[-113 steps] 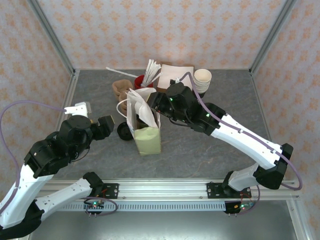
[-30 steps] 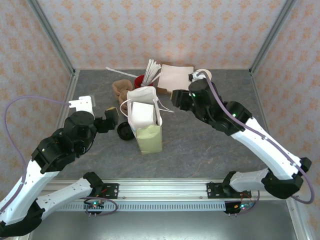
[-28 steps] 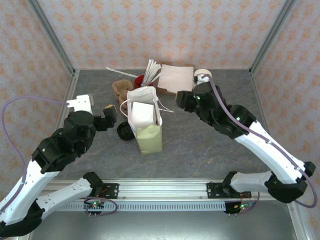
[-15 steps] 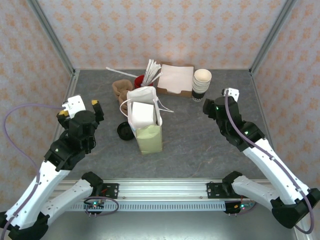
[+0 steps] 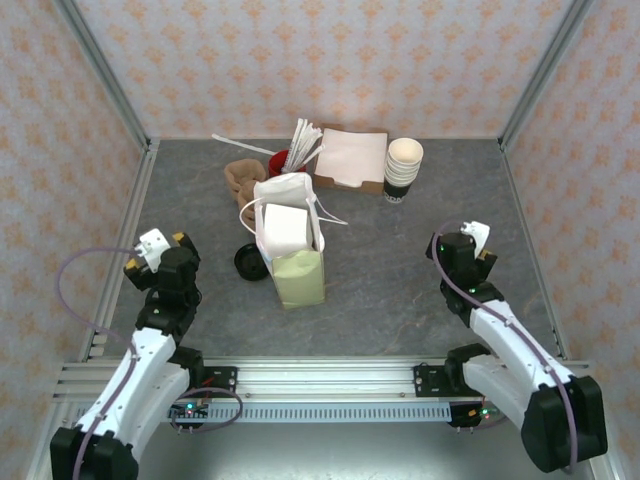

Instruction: Pack the takeout coffee

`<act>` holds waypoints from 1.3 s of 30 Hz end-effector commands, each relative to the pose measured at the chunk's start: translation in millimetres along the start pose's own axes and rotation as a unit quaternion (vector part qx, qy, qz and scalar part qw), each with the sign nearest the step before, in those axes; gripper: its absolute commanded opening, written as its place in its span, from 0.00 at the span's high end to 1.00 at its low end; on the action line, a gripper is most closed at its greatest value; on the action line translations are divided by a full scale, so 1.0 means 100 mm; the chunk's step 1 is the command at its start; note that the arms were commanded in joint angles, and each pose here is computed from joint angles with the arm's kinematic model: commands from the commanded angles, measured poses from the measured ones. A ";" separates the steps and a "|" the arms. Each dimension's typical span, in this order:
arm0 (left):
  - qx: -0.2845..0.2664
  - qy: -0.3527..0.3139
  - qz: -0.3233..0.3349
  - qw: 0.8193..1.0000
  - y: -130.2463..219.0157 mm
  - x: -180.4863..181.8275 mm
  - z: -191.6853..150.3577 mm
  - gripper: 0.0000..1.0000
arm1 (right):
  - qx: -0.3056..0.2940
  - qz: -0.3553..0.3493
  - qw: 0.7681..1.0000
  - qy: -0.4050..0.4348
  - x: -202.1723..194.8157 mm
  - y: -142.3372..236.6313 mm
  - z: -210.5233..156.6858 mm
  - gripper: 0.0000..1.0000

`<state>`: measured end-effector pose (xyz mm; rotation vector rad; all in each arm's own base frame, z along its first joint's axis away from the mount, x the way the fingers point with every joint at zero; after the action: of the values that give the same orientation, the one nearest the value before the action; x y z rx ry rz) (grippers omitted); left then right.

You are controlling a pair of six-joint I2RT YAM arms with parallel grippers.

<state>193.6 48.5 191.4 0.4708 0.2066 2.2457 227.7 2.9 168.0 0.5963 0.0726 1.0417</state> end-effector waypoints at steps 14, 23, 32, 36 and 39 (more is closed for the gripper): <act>-0.038 -0.001 -0.083 0.996 -0.61 -0.61 -0.05 0.00 | -0.112 0.062 0.992 0.015 0.28 -0.78 -0.02 0.00; -0.053 -0.028 -0.155 0.986 -0.72 -0.87 -0.13 0.00 | -0.072 0.092 0.993 0.026 0.30 -0.90 -0.11 0.01; -0.030 -0.086 -0.165 0.982 -0.81 -1.13 -0.11 0.00 | -0.048 0.084 0.995 0.012 0.27 -0.99 -0.05 0.01; -0.029 -0.086 -0.166 0.982 -0.81 -1.13 -0.11 0.00 | -0.049 0.085 0.995 0.012 0.28 -0.99 -0.04 0.01; -0.030 -0.086 -0.166 0.982 -0.81 -1.13 -0.11 0.00 | -0.049 0.084 0.995 0.012 0.27 -0.99 -0.05 0.01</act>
<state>311.5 13.7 124.4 0.5259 0.1391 1.8504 315.3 -8.8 119.2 0.4967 0.0018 1.2040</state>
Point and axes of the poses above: each hand's point on the last joint's axis, 136 mm out from that joint toward the fingers, its own y axis back along the fingers, its own x axis along the line the jaws close on, z = x × y, the point moved 8 cm from there along y, back along the fingers, and after that the axes turned 15 degrees about -y, right-handed, at the moved point
